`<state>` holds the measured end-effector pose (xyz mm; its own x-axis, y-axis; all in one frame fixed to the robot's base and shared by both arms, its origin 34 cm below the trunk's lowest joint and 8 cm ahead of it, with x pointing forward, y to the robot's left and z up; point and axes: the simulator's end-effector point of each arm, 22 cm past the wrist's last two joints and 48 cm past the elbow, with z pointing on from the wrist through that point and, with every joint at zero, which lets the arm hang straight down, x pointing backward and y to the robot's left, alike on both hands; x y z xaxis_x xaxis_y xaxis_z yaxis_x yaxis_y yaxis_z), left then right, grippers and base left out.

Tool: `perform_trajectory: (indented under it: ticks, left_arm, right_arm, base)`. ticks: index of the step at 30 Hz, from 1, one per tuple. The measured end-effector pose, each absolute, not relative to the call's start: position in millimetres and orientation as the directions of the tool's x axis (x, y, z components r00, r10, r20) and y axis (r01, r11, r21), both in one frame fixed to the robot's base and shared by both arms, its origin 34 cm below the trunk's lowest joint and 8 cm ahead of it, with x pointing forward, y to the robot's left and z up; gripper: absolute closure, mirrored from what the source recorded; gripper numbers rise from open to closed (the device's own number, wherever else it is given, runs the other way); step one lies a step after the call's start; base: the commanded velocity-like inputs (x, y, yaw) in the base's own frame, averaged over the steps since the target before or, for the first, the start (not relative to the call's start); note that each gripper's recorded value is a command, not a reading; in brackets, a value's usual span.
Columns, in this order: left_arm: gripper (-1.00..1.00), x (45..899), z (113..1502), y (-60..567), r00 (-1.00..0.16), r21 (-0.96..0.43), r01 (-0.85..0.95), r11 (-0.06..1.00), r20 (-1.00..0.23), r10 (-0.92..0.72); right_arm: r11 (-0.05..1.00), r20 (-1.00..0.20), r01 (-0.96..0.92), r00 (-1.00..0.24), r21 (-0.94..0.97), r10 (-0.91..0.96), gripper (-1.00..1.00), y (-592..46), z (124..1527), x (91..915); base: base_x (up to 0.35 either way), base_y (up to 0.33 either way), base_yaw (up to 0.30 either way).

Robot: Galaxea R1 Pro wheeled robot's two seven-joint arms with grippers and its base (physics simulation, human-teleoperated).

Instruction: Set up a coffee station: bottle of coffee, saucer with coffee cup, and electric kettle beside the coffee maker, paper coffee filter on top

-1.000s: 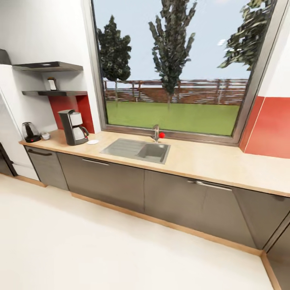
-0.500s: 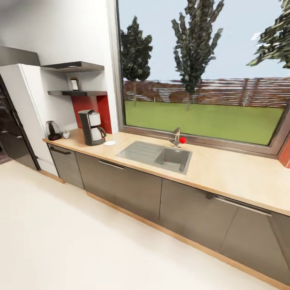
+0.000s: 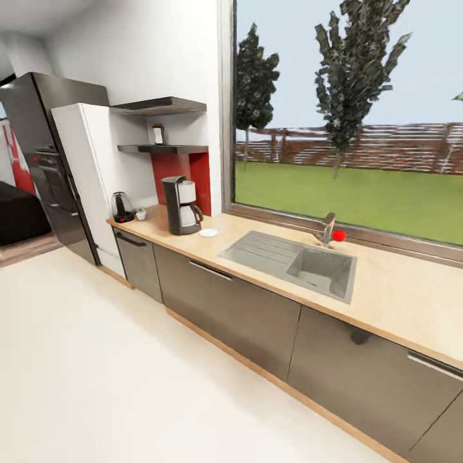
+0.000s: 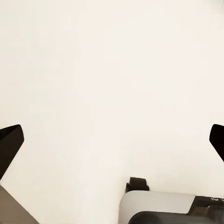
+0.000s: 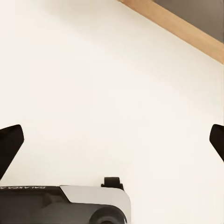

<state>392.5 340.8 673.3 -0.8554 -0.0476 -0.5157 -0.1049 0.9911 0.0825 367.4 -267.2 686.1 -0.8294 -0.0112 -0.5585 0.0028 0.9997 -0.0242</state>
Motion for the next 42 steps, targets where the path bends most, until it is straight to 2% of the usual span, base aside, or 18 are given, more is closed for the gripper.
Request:
perform_trajectory:
  ticks: [21,32,42]
  left_arm:
    - [-1.00,392.7,673.5,340.7,-0.855,0.082,-0.105,0.991,-0.517,-0.047]
    - [-1.00,392.8,673.7,342.5,-0.855,0.085,-0.105,0.991,-0.517,-0.046]
    - [-1.00,392.8,673.8,343.1,-0.855,0.085,-0.105,0.991,-0.517,-0.046]
  right_arm:
    - [1.000,-0.559,0.002,-0.829,-0.024,-0.012,-1.00,-267.0,686.1,367.4]
    - [1.000,-0.585,-0.004,-0.811,-0.026,-0.018,-1.00,-266.1,690.0,372.8]
    - [1.000,-0.586,-0.004,-0.810,-0.026,-0.018,-1.00,-266.2,690.2,373.1]
  base:
    - [0.295,0.196,0.274]
    - [0.325,0.087,0.020]
    - [0.308,0.195,0.000]
